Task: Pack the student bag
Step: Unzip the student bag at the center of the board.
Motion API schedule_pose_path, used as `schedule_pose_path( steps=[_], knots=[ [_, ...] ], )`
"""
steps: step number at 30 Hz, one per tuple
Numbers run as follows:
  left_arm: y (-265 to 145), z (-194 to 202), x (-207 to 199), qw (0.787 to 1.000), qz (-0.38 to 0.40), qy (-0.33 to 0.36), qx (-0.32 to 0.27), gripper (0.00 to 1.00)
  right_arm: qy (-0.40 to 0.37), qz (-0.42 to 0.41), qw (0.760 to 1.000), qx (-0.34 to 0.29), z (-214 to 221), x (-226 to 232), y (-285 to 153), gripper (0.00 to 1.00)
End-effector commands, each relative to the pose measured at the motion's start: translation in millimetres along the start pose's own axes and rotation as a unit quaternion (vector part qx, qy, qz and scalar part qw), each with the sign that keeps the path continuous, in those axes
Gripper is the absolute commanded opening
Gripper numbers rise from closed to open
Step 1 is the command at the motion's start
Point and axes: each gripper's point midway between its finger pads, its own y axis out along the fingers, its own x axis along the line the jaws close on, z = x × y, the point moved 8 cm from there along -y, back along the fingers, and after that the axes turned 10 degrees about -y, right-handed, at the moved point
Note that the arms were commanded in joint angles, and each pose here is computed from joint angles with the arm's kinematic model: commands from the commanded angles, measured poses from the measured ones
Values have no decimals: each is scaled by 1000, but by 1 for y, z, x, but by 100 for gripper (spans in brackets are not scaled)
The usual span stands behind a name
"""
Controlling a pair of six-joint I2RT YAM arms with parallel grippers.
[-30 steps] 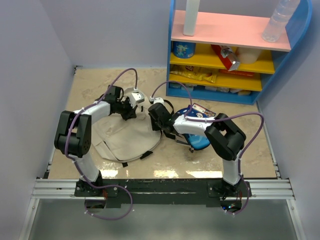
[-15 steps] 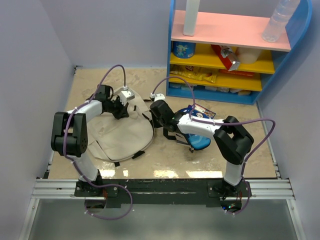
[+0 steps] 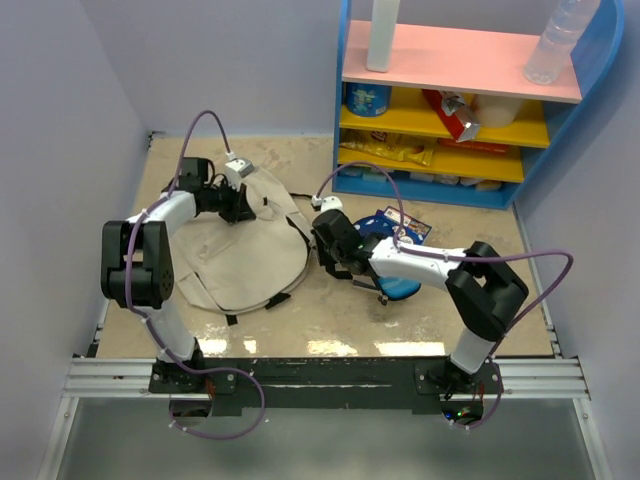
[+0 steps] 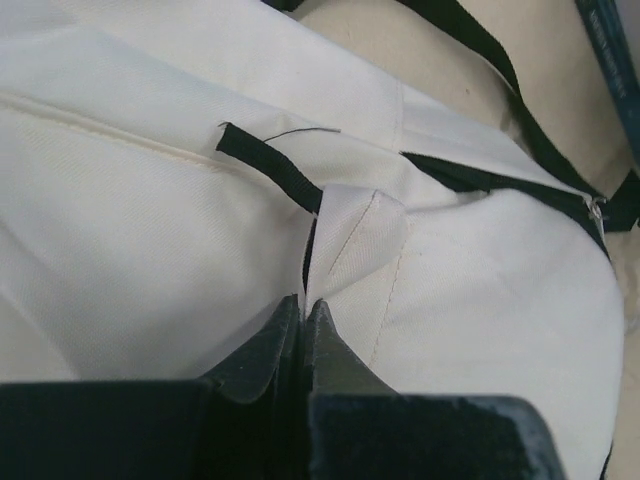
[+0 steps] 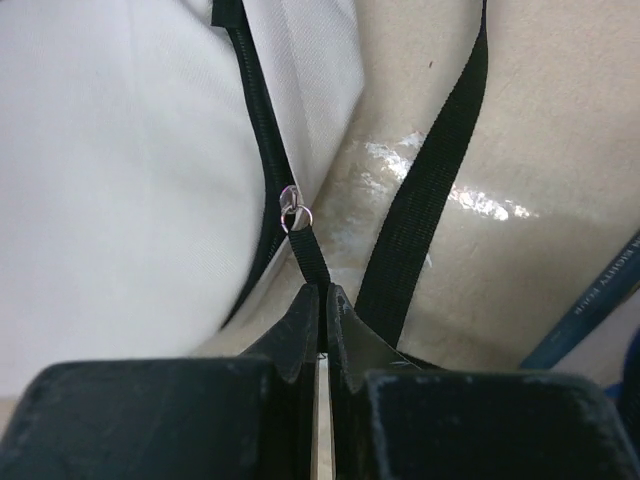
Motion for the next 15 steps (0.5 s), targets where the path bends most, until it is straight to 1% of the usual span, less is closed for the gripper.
schedule_pose_path(
  steps=[1, 4, 11, 15],
  knots=[
    [-14, -50, 15, 995, -25, -25, -93, 0, -11, 2, 1000, 4, 7, -6, -22, 0],
    [-16, -58, 11, 993, -18, -48, -109, 0, -15, -8, 1000, 10, 16, 1, -25, 0],
    [-27, -81, -1, 985, -2, -87, -147, 0, -31, -31, 999, 10, 26, 39, -33, 0],
    [-38, -97, -4, 979, -7, -106, -174, 0, -18, -36, 999, -4, 23, 45, -43, 0]
  ],
)
